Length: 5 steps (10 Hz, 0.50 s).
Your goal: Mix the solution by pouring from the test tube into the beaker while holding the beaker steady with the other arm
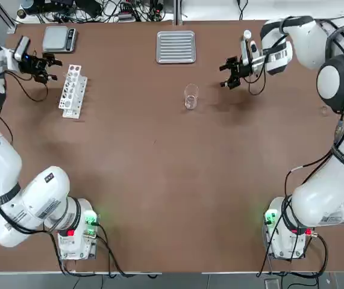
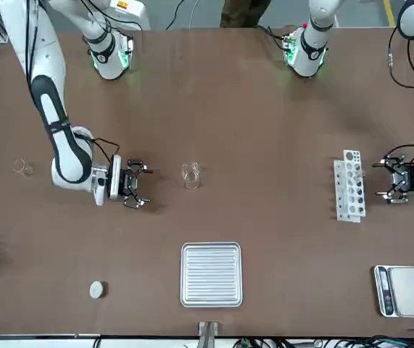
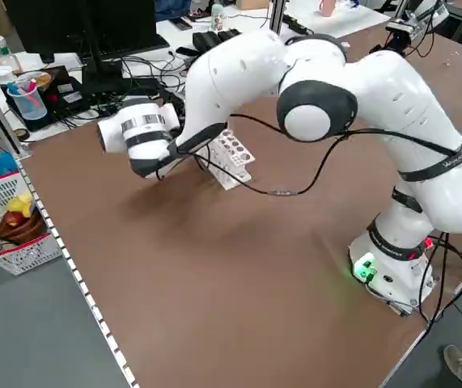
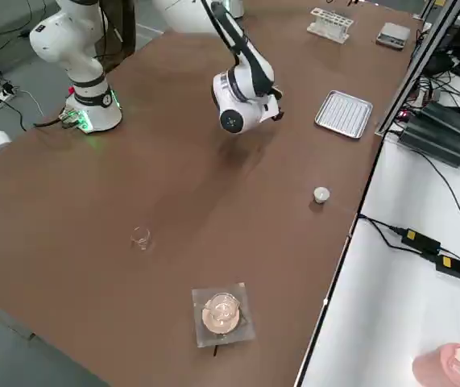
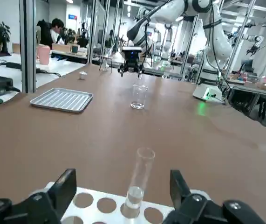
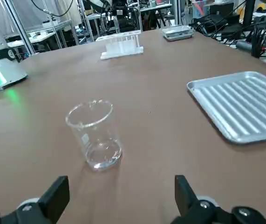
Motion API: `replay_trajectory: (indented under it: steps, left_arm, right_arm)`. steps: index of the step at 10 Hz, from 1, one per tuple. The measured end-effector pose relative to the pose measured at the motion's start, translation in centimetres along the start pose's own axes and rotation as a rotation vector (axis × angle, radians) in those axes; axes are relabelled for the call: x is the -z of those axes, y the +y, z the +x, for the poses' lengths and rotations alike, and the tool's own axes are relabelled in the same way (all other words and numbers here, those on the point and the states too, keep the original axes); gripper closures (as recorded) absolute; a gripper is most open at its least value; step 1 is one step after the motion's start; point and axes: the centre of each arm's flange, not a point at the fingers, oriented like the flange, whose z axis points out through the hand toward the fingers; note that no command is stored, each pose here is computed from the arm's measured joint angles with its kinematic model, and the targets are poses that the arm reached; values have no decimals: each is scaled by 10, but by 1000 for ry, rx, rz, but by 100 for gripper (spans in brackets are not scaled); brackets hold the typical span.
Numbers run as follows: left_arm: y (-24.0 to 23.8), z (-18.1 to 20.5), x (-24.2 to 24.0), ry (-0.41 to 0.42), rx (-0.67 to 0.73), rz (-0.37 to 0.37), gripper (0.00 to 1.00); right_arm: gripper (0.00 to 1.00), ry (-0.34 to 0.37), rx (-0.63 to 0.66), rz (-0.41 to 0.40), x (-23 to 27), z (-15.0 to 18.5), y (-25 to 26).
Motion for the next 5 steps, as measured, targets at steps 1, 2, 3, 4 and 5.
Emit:
replay_trajectory:
  steps: [1,2,3,4,5]
  left_arm:
    - [-3,-11,-8,28,-8,-4,10]
    - [-3,-18,-13,46,-12,-8,10]
    - [-4,-21,-16,59,-29,-9,13]
    - [-5,-20,-18,74,-53,-6,17]
    - [-5,-21,-22,90,-70,-4,24]
  right_arm:
    - [0,27,21,-17,-7,-10,-7]
    - [0,43,27,-25,-14,-18,-14]
    - [0,56,32,-27,-23,-22,-19]
    - [0,66,26,-25,-33,-23,-24]
    - [0,71,14,-16,-47,-28,-30]
